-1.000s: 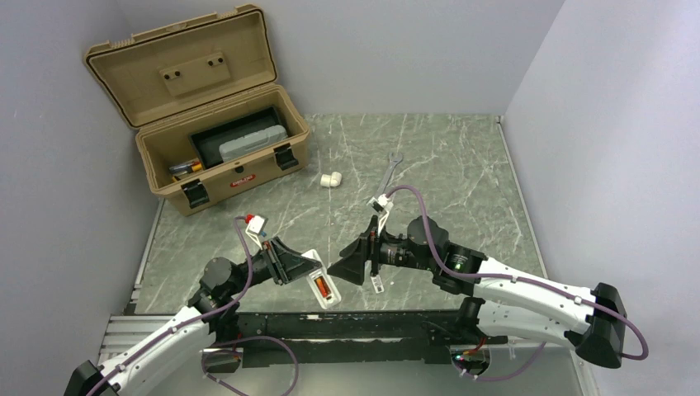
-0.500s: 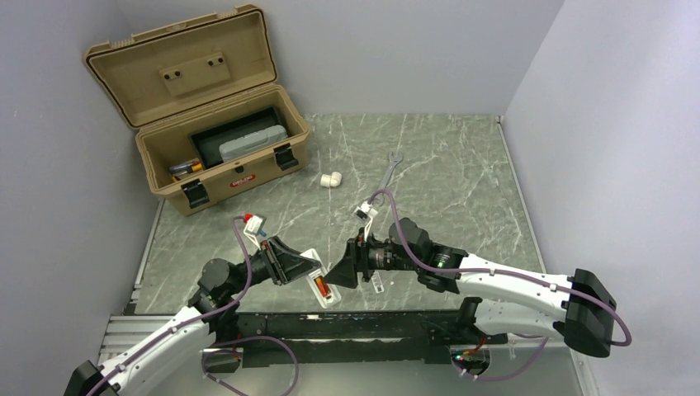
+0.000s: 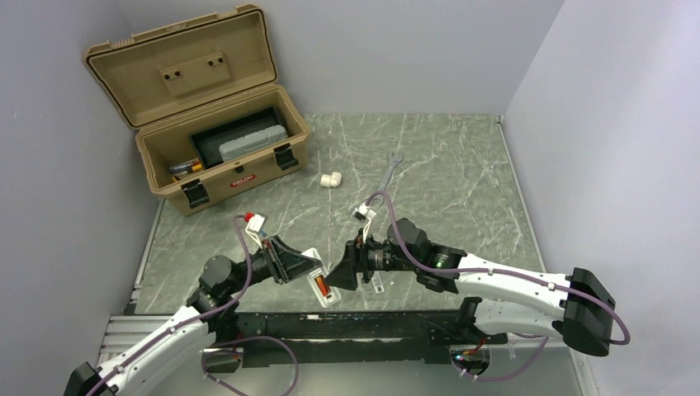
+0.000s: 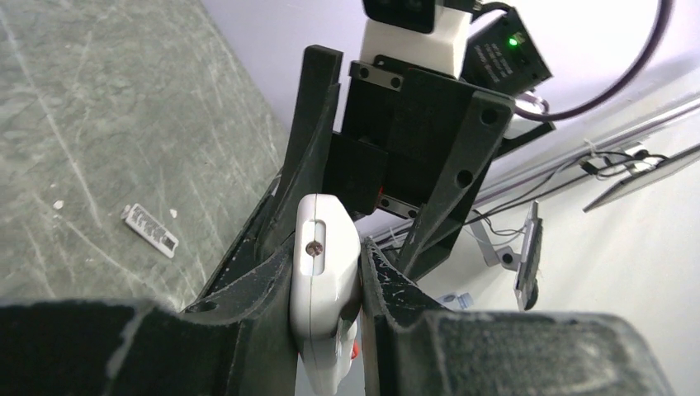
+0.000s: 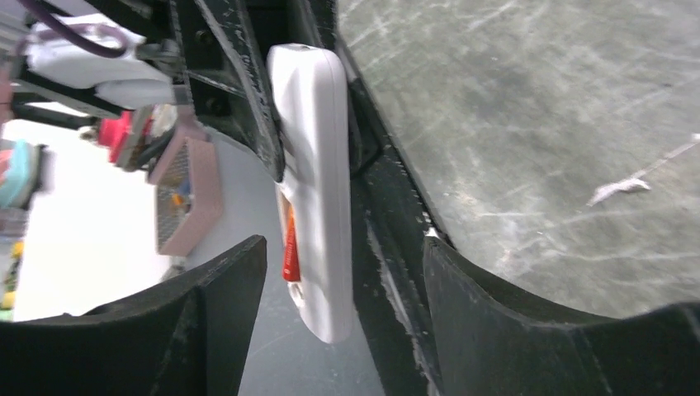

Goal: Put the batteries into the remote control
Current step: Load the battery into the remote control.

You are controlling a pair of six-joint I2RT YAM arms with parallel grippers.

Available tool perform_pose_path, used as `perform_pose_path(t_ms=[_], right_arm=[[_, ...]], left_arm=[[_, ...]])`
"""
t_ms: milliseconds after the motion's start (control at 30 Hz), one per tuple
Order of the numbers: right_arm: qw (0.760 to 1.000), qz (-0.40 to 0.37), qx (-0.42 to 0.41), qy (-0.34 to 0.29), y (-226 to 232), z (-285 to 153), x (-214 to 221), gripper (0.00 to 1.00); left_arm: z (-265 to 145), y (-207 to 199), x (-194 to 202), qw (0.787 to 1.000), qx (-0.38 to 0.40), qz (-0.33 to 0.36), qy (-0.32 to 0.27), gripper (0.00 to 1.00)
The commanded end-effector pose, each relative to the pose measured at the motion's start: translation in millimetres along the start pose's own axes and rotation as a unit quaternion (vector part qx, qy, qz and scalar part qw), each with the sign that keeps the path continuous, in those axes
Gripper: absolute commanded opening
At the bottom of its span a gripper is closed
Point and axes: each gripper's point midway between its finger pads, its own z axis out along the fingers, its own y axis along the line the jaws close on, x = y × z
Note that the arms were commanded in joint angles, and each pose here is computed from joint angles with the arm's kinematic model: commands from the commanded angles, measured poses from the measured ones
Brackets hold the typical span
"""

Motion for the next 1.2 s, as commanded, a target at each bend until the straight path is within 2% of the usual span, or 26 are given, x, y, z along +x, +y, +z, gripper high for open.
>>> perform_pose_path(t_ms=[0,100,200,400,533,833,1067,1167], right_arm=[[0.997,-0.052,0.04,-0.042,1.9,-11.2,-29.7,0.73],[0.993,-0.078,0.073,-0.05,-0.7,-20.2,-41.3,0.73],[0.993,-0.079,0.076,-0.034,-3.1,-15.4,-38.2,0.71],[0.998,-0.058,0.029,-0.011,3.5,-3.5,-22.9,0.77],[0.998,-0.056,0.036,-0.002,-3.7,-3.5,-14.8,0.8],[0.998,-0.049,-0.021,0.019,12.6,-1.6,-2.8,0.81],[0.998,-0.048,-0.024,0.014,12.9,0.4,-3.5,0.67],[0.999,-0.044,-0.026,0.016,12.4,1.8,-2.6,0.66]], left_arm=[[4.6,-1.7,-12.2,0.999,-0.037,0.014,-0.008,0.0],[4.0,6.2,-13.9,0.998,-0.065,0.01,-0.01,0.0],[5.1,2.8,-14.7,0.998,-0.056,0.008,-0.012,0.0],[6.6,-8.6,-15.0,1.0,-0.024,0.009,-0.012,0.0],[6.2,-17.0,-15.5,1.0,-0.002,0.01,-0.014,0.0],[6.9,-16.8,-15.8,1.0,0.0,0.008,-0.015,0.0],[6.7,-17.5,-15.8,1.0,0.001,0.009,-0.014,0.0],[6.3,-16.9,-15.5,1.0,-0.001,0.01,-0.014,0.0]])
